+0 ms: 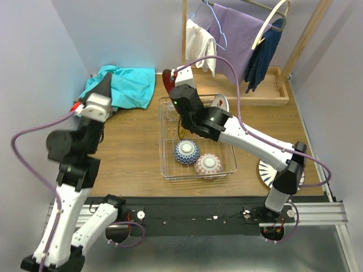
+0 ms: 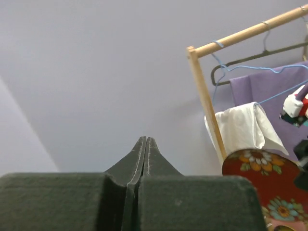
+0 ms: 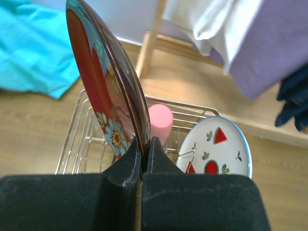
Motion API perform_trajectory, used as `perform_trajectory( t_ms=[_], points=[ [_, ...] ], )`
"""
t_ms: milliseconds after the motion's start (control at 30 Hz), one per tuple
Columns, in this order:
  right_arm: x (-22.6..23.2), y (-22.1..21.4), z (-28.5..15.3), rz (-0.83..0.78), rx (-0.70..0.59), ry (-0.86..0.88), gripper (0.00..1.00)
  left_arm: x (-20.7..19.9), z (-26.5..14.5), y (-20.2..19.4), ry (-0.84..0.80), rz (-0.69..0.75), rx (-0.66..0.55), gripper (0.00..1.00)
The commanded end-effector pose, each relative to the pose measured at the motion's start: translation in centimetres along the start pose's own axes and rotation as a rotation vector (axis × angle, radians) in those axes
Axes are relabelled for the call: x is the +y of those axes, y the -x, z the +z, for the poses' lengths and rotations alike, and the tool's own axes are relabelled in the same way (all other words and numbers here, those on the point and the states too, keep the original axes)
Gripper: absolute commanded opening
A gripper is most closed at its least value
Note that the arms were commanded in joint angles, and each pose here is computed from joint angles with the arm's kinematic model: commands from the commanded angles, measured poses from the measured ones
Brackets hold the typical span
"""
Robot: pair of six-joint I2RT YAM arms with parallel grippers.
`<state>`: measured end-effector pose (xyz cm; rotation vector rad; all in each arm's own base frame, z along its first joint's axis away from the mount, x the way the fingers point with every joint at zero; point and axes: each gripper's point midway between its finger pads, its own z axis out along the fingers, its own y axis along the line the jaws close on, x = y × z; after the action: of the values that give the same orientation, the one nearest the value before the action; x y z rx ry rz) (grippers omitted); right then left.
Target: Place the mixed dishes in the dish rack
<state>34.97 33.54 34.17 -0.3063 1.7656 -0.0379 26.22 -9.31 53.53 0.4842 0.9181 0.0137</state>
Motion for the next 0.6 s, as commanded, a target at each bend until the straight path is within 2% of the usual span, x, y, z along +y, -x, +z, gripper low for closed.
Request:
perform_trajectory(
  t_ms=[0,33,200,333,400,567],
  points=[
    [-2.8,2.6,-0.5,0.194,-0.043,-0.21,0.01,-0.2,-5.8,-8.5,0.184,-0.226,0.336,0.0],
    [-2.2,2.2,-0.5,0.217,-0.028,-0.187,0.01,-1.1,-6.7,-9.3,0.172,-0.268,0.373,0.0],
    [-0.5,-1.6,-1.7,0.201,0.102,-0.113,0.01,-7.7,-11.1,-17.1,0.132,-0.607,0.729,0.0],
    [0.5,-3.9,-2.3,0.289,0.187,-0.086,0.01,-12.0,-15.1,-23.0,0.153,-0.748,0.999,0.0],
    [0.7,-4.0,-2.1,0.303,0.19,-0.087,0.01,-13.5,-15.8,-23.4,0.077,-0.765,1.022,0.0],
    [1.5,-3.8,-1.8,0.308,0.19,-0.082,0.01,-17.5,-18.7,-25.8,-0.052,-0.826,1.208,0.0]
  ],
)
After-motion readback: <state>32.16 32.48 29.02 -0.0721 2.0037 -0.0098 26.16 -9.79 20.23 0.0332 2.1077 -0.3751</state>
